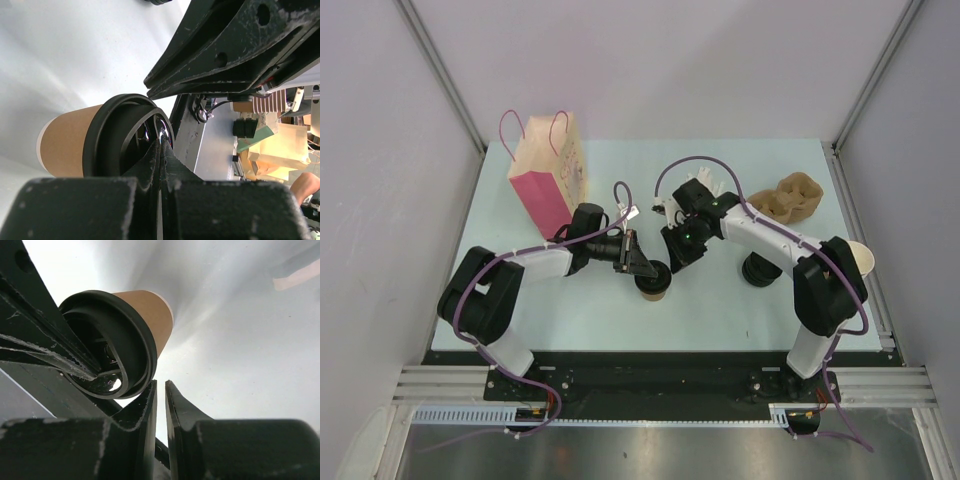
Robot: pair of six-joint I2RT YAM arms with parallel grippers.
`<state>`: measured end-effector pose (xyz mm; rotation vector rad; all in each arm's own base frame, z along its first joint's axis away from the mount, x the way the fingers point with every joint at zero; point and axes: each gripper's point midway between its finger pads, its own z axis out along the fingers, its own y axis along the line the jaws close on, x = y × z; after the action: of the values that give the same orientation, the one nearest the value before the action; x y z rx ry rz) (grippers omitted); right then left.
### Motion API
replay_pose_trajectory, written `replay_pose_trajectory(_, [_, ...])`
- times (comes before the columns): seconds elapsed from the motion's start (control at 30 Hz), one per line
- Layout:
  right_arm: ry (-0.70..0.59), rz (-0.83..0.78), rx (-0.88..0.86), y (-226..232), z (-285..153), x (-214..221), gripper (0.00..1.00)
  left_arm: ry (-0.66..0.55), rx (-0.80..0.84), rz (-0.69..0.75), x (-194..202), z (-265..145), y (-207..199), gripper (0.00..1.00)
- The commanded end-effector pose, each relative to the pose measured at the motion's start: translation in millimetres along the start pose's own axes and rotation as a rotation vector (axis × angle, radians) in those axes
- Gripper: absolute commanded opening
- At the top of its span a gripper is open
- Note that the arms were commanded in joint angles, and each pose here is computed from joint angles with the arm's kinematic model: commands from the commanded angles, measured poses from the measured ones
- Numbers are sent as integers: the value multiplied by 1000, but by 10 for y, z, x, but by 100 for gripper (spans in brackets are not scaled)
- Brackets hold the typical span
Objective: Pack the takeout coffee
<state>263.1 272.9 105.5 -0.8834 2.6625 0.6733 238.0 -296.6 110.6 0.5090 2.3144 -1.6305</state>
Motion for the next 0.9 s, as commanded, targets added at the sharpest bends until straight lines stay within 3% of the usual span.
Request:
replay_pose_trajectory(0.0, [-29, -17, -45, 89, -70, -85, 17, 31, -161, -64, 236, 40, 456, 0])
replay_pose_trajectory(0.3, [-62, -7, -105, 203, -228, -122, 18, 33, -164, -68, 249, 43, 473, 0])
replay_pose_trajectory(0.53, [-26, -5, -111, 200, -103, -72, 17, 32, -163, -68, 238, 41, 469, 0])
replay_pose_trajectory(0.87, [118, -15, 18, -23, 286, 245, 11, 38, -175, -84, 259, 52, 526, 0])
